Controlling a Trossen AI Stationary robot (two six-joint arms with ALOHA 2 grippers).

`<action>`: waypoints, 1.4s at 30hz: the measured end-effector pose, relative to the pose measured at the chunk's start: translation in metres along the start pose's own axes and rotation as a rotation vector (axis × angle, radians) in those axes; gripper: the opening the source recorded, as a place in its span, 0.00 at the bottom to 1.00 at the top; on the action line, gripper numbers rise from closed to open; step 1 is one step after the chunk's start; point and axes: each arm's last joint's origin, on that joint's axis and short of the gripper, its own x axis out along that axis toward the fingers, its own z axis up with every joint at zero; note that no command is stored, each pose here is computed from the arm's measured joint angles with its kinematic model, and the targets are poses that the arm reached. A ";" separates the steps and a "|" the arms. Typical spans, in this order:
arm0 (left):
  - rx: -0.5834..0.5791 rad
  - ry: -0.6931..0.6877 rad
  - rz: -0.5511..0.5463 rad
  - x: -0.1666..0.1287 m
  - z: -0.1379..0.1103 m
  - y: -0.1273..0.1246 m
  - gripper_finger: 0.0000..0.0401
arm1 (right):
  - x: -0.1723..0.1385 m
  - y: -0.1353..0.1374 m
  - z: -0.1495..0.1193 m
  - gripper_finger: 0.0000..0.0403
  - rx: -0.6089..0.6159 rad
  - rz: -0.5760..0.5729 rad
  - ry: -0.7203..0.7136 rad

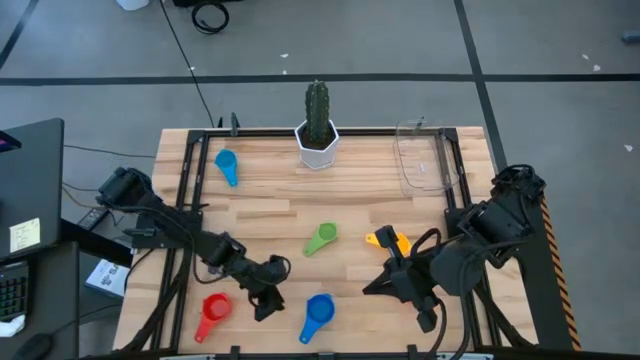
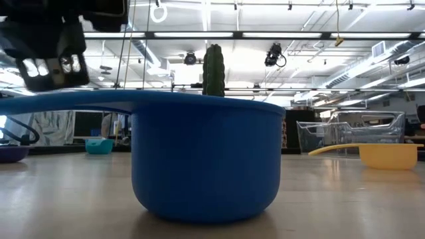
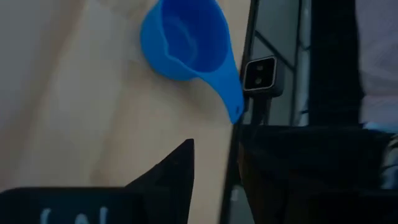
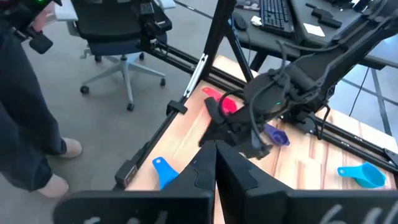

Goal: Nest measuring cups in basket
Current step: Stack the blue measuring cup on top of the orange measuring cup

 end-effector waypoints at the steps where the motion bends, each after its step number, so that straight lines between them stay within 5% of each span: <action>1: -0.022 0.003 -0.008 0.005 -0.002 0.000 0.32 | 0.000 0.000 0.000 0.02 0.000 0.000 0.000; 10: -0.011 -0.012 -0.094 0.038 -0.005 0.006 0.32 | 0.000 0.000 0.000 0.03 -0.002 0.001 0.002; 19: 0.052 -0.090 -0.133 0.036 0.017 0.012 0.32 | 0.000 0.000 0.000 0.02 -0.003 0.002 0.003; 24: 0.076 -0.153 -0.097 0.034 0.034 0.019 0.32 | 0.000 0.000 0.000 0.03 -0.003 0.003 0.002; 32: 0.274 -0.143 0.053 0.031 0.052 0.014 0.32 | 0.000 0.000 0.000 0.02 -0.003 0.004 0.003; 42: 0.245 -0.119 0.125 0.036 0.050 0.013 0.32 | 0.000 0.000 0.000 0.02 -0.003 0.003 0.003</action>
